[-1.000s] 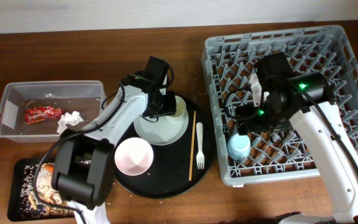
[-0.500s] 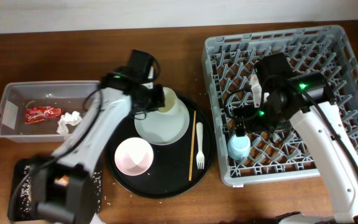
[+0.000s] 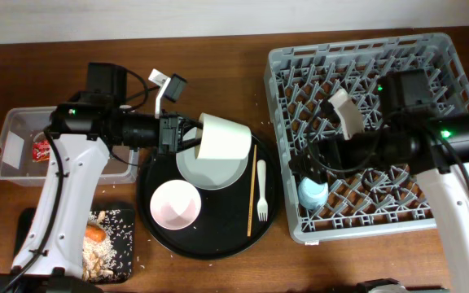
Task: Sort waste into correct bins and load items into the dishwasher rack
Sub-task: 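Grasp the white cup with the left gripper and lift it, then pass the white cup from the left gripper to the right gripper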
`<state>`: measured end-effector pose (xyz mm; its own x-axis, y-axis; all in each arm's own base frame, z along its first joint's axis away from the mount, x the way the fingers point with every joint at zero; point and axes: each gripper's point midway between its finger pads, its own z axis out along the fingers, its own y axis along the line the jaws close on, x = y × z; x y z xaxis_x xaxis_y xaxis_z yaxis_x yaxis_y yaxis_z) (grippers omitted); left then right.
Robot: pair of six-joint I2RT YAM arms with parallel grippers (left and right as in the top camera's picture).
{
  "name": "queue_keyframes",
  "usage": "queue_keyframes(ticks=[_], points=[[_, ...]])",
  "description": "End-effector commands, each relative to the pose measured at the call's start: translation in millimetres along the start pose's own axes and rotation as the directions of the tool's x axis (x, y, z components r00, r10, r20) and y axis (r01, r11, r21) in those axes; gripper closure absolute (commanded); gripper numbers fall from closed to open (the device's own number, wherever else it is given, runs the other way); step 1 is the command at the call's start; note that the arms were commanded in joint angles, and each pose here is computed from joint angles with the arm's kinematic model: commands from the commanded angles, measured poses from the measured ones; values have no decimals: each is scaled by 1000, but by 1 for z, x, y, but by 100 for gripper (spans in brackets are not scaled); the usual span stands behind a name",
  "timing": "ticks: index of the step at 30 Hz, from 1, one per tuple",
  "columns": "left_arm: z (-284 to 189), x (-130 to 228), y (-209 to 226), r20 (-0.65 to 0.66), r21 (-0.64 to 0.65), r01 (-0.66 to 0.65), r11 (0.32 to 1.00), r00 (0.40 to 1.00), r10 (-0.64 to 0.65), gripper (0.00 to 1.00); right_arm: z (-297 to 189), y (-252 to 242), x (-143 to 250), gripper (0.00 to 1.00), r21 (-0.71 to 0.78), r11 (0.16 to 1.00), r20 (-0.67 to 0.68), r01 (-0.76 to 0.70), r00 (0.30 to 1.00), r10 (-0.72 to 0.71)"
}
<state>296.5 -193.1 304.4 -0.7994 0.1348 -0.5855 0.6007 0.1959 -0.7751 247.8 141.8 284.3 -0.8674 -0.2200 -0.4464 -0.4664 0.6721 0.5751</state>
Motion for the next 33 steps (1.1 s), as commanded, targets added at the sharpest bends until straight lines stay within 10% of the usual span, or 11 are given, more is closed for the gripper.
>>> queue_keyframes(ticks=[1, 33], points=[[14, 0, -41, 12, 190, -118, 975, 993, 118, 100, -19, 57, -6, 1, -289, 931, 138, 223, 972, -190], [47, 9, -57, -42, 244, -232, 942, 968, 249, 100, -3, 109, -13, 8, -501, 753, 232, 427, 904, -359]])
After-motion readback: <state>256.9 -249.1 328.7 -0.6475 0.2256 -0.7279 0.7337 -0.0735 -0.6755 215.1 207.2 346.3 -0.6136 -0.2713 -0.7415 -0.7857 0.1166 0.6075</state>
